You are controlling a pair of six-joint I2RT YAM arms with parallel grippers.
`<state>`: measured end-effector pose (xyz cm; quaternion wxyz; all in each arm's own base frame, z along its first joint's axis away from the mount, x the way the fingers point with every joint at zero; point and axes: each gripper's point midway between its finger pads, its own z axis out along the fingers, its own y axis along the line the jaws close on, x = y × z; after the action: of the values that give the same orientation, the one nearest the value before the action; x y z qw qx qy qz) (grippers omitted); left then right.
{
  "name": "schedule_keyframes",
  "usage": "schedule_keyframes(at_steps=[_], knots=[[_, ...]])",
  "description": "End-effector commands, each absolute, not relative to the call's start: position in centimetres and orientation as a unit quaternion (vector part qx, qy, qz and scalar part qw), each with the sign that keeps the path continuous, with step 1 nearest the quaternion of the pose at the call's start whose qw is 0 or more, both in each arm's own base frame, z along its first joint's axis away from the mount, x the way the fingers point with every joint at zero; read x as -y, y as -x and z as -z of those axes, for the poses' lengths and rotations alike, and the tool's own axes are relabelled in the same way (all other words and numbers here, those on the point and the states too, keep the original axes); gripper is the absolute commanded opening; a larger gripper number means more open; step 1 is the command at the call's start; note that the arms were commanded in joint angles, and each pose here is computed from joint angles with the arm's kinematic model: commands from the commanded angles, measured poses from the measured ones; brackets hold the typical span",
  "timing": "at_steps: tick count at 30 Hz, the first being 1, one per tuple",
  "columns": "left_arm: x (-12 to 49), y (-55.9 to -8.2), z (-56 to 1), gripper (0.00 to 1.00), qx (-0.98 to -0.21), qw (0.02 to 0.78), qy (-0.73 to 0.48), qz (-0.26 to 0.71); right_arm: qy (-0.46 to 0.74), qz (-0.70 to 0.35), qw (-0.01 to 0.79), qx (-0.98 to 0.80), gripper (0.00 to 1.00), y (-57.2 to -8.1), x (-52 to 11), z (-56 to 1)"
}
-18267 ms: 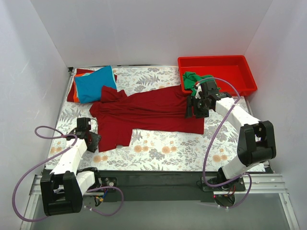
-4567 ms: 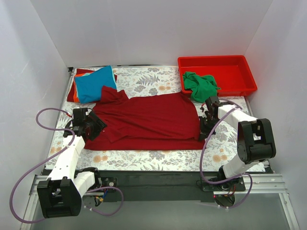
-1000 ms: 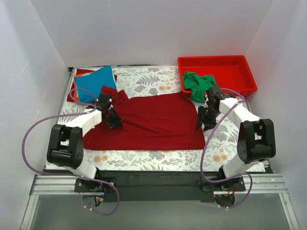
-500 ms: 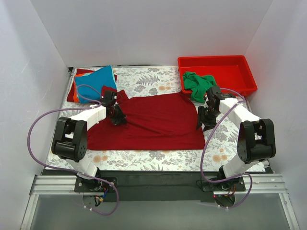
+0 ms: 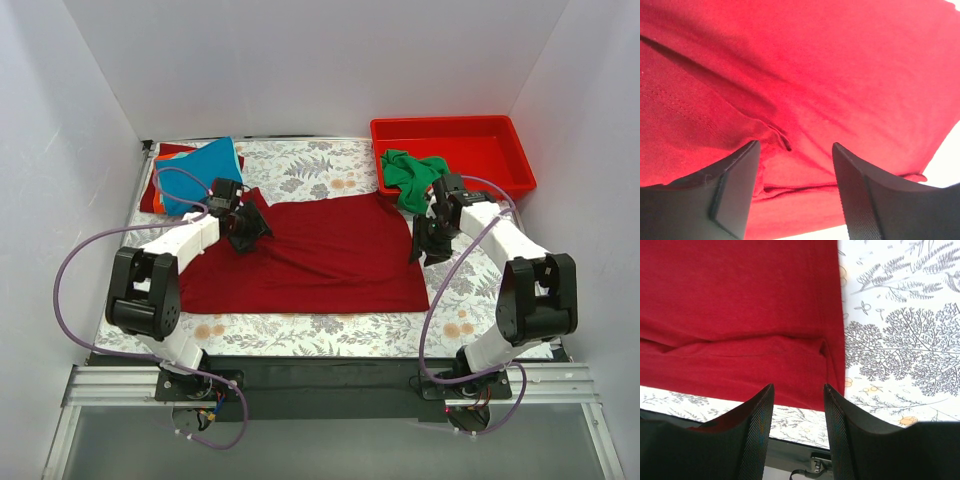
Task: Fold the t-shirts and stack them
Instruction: Fold the tshirt
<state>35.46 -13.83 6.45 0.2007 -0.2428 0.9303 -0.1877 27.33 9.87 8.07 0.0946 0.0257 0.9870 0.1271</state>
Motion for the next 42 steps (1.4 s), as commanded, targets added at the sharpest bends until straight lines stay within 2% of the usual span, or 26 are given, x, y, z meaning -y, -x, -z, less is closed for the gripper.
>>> schedule_keyframes(at_steps=[1,4,12,19,28,42], knots=[[13.9,-36.6,-11.6,0.61,-0.911,0.261,0.240,0.209,0.002,-0.158,0.134,-0.978,0.51,-28.2,-11.2,-11.0],[13.2,-36.4,-12.2,0.64,-0.907,0.280,0.242,0.201,0.023,-0.177,0.138,-0.974,0.51,-28.1,-12.7,-11.1],[12.5,-32.8,-5.2,0.64,-0.919,0.223,0.270,0.182,0.087,-0.201,0.113,-0.969,0.50,-28.3,-17.7,-8.0],[11.8,-30.0,-1.0,0.64,-0.916,0.179,0.310,0.182,0.087,-0.175,0.078,-0.978,0.49,-27.5,-17.0,-4.0],[9.6,-25.6,0.2,0.65,-0.907,0.151,0.367,0.144,0.070,-0.143,0.009,-0.987,0.48,-23.2,-15.1,-0.1],[7.9,-18.9,-0.6,0.65,-0.873,0.139,0.445,0.140,0.026,-0.137,-0.046,-0.989,0.47,-17.3,-13.7,-0.7]])
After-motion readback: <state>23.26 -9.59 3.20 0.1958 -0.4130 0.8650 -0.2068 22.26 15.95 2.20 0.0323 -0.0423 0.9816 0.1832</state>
